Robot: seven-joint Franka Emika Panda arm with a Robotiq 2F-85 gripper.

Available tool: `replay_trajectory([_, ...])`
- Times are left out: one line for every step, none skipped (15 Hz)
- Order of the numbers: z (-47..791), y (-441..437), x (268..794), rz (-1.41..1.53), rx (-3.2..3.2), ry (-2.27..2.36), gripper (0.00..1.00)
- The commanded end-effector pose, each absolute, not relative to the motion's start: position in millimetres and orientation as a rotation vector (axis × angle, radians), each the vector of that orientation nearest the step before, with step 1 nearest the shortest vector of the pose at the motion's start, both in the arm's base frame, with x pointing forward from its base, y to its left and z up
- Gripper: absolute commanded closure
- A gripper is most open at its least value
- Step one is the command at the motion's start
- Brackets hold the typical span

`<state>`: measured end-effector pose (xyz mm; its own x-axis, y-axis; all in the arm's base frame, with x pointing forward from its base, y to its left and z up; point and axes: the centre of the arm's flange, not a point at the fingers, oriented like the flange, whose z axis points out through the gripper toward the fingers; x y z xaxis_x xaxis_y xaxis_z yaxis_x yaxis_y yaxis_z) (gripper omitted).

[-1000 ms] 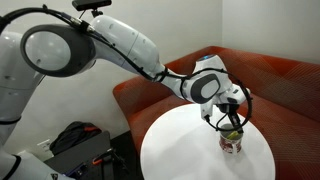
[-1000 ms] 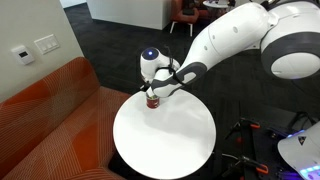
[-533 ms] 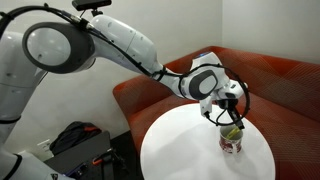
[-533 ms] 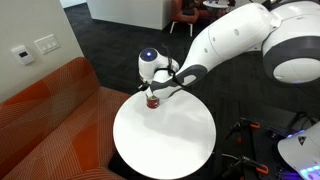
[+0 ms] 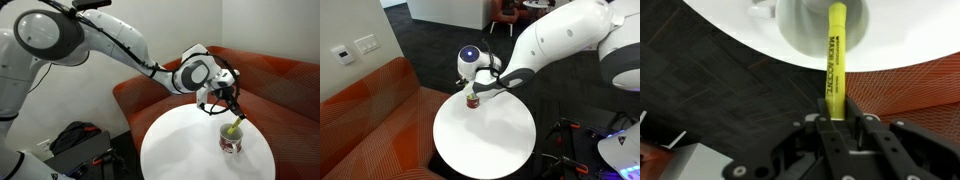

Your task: Pick up the marker from the cup and put it on the table

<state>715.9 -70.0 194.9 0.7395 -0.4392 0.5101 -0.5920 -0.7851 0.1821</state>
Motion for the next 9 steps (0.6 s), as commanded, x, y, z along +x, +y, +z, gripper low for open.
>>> replay_trajectory([234, -55, 676, 0.724, 2.578, -0.823, 0.94])
replay_trajectory([243, -51, 670, 0.751, 2.568, -0.829, 0.94])
replay_trajectory([250, -49, 665, 0.773, 2.560, -0.830, 0.94])
replay_trajectory([260, -47, 658, 0.802, 2.550, -0.837, 0.94])
replay_trajectory([269, -45, 653, 0.831, 2.546, -0.838, 0.94])
replay_trajectory([276, -43, 649, 0.848, 2.557, -0.835, 0.94])
replay_trajectory([285, -42, 647, 0.860, 2.583, -0.832, 0.94])
replay_trajectory([291, -40, 644, 0.854, 2.616, -0.827, 0.94])
replay_trajectory([296, -37, 641, 0.846, 2.663, -0.820, 0.94])
